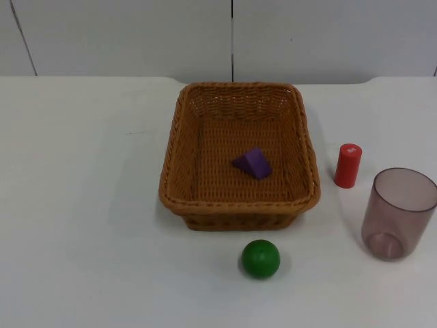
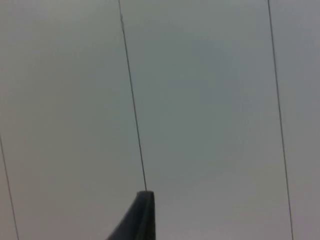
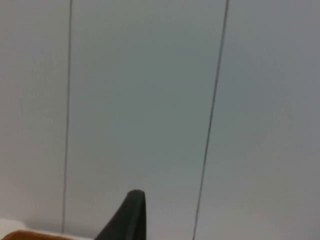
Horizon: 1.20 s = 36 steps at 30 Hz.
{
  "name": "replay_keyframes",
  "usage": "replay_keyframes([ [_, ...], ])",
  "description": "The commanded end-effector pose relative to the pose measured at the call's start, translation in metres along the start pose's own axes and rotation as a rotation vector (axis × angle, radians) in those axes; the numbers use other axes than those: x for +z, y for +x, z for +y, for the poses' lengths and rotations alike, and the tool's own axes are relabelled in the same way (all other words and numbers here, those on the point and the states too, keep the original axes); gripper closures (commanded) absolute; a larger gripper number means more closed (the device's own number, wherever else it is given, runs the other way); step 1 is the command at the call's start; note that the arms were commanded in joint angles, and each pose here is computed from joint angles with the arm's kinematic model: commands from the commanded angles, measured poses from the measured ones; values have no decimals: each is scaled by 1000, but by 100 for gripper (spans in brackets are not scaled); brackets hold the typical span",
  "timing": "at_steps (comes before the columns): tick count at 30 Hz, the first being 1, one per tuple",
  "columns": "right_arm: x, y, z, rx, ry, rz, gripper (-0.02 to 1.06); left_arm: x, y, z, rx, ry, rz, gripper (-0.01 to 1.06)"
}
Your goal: Pick up the basket with the left hand and place the triangular block into the basket with the right hand.
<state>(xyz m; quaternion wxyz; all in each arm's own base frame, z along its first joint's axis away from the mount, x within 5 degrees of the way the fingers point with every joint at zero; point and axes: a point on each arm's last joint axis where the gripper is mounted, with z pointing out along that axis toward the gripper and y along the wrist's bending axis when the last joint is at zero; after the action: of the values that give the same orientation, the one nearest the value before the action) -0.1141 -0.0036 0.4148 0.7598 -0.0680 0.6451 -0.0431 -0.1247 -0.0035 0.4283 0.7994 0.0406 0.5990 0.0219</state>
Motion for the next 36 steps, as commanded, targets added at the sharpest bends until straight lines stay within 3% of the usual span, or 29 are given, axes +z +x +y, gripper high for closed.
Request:
replay_keyframes([
  [1, -1, 0, 6, -28, -56, 11, -1, 6, 14, -3, 11, 30, 111, 0],
  [9, 1, 2, 7, -20, -65, 19, -1, 8, 18, -3, 16, 30, 137, 0],
  [15, 18, 22, 10, 3, -85, 135, -1, 21, 35, -2, -14, 20, 213, 0],
  [20, 45, 59, 16, 50, -105, 295, -1, 45, 82, -5, -29, 34, 415, 0],
  [21, 45, 59, 16, 50, -105, 295, -1, 45, 82, -5, -29, 34, 415, 0],
  [25, 57, 78, 18, 83, -98, 373, -1, 53, 118, -7, -50, 35, 609, 0],
  [36, 76, 123, 19, 81, -57, 545, -1, 67, 166, -9, -43, 33, 761, 0],
])
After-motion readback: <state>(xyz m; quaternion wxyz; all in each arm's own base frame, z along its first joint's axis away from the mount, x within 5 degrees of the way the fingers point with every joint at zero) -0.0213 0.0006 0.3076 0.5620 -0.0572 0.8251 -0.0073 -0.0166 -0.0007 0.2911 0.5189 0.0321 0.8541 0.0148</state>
